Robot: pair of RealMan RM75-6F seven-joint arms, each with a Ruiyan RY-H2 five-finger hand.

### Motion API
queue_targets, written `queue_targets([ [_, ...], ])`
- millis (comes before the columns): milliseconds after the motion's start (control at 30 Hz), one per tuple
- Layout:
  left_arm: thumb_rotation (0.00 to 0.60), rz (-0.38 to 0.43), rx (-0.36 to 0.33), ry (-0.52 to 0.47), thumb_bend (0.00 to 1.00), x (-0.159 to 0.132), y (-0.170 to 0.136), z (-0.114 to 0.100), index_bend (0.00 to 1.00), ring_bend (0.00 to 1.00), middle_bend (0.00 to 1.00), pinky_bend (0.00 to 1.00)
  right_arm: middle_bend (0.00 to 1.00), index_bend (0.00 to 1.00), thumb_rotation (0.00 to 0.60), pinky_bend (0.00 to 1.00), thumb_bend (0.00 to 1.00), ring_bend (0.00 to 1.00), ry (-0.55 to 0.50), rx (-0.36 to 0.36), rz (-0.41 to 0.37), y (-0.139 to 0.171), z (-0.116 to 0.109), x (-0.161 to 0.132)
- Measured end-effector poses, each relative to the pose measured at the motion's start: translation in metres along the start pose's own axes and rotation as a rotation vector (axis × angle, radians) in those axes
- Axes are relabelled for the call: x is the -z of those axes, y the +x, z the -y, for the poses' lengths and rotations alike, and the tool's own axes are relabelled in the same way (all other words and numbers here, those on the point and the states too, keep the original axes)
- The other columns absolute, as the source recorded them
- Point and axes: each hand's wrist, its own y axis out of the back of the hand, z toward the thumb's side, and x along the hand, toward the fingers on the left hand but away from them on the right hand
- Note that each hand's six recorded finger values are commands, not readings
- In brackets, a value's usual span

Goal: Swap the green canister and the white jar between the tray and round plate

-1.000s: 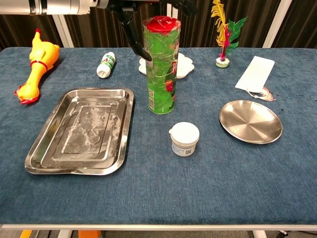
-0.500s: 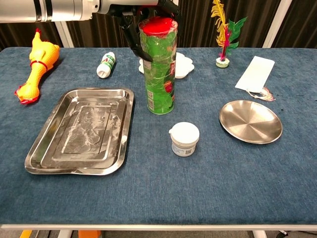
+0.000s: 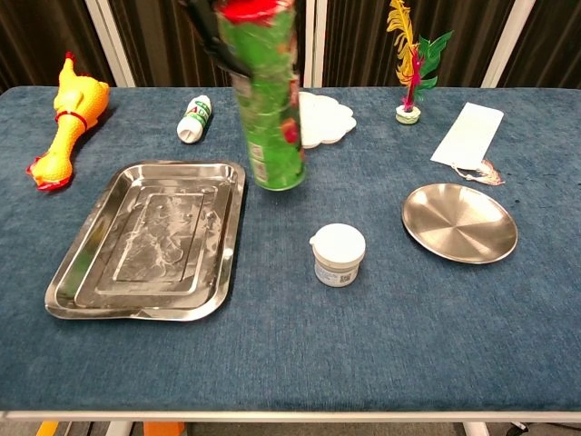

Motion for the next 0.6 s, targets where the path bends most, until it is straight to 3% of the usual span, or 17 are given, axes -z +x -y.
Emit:
queue_targets([
  [133, 0.600, -0.054, 0.027, 0.012, 0.24, 0.014, -0.030, 0.002, 0.47, 0.47, 0.52, 0.73, 0.04, 0.00, 0.600, 0.16, 0.06, 0.00, 0.000, -0.002, -0.008, -0.001, 0.001, -0.004],
  [367, 0.600, -0.133, 0.074, 0.029, 0.24, 0.032, -0.064, 0.025, 0.46, 0.46, 0.51, 0.73, 0.04, 0.00, 0.600, 0.16, 0.06, 0.00, -0.001, -0.013, -0.026, -0.002, 0.006, -0.014],
  [600, 0.600, -0.159, 0.057, 0.039, 0.21, 0.041, -0.071, 0.033, 0.32, 0.31, 0.38, 0.60, 0.04, 0.00, 0.600, 0.16, 0.06, 0.00, 0.010, -0.015, -0.027, -0.002, 0.006, -0.017],
])
